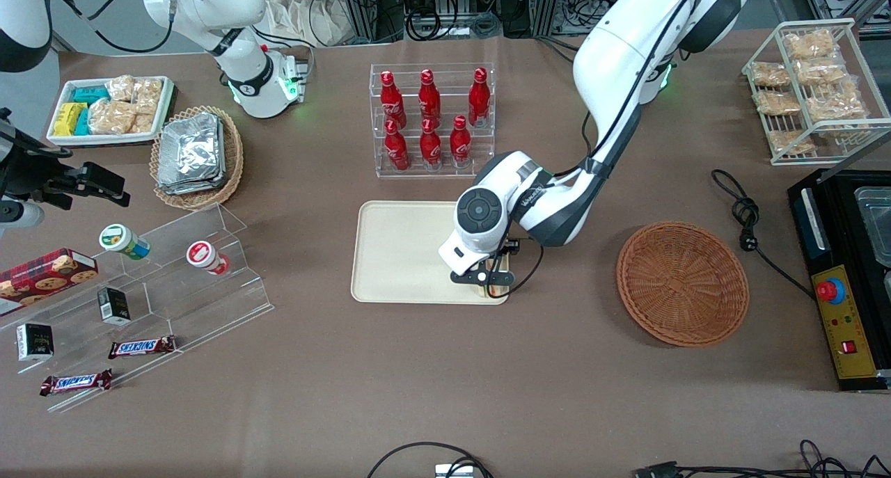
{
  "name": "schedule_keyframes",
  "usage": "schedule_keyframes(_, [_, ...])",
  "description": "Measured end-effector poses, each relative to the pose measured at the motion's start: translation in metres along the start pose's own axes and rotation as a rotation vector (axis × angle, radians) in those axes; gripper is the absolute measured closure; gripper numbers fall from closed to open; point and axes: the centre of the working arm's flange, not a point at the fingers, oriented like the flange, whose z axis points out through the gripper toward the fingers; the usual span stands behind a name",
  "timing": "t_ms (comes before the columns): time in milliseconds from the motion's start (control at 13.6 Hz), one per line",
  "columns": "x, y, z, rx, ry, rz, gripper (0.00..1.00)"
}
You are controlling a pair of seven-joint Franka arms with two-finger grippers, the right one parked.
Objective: Place sandwich from basket to tray
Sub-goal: 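Lower the sandwich onto the tray and open the left gripper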
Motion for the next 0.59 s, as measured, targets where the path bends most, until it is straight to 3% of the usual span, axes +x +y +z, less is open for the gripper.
schedule_keyframes(74, [0.0,0.0,-0.014,-0.009,0.019,-0.032,0.04])
schedule_keyframes(147, [-0.001,-0.001,-0.031,-0.019,0.04,-0.053,0.0])
schedule_keyframes(442, [0.005,-0.062,-0.133,-0.062,0.155,-0.162,0.0])
schedule_keyframes(589, [0.003,-0.12,-0.169,-0.058,0.192,-0.217,0.0])
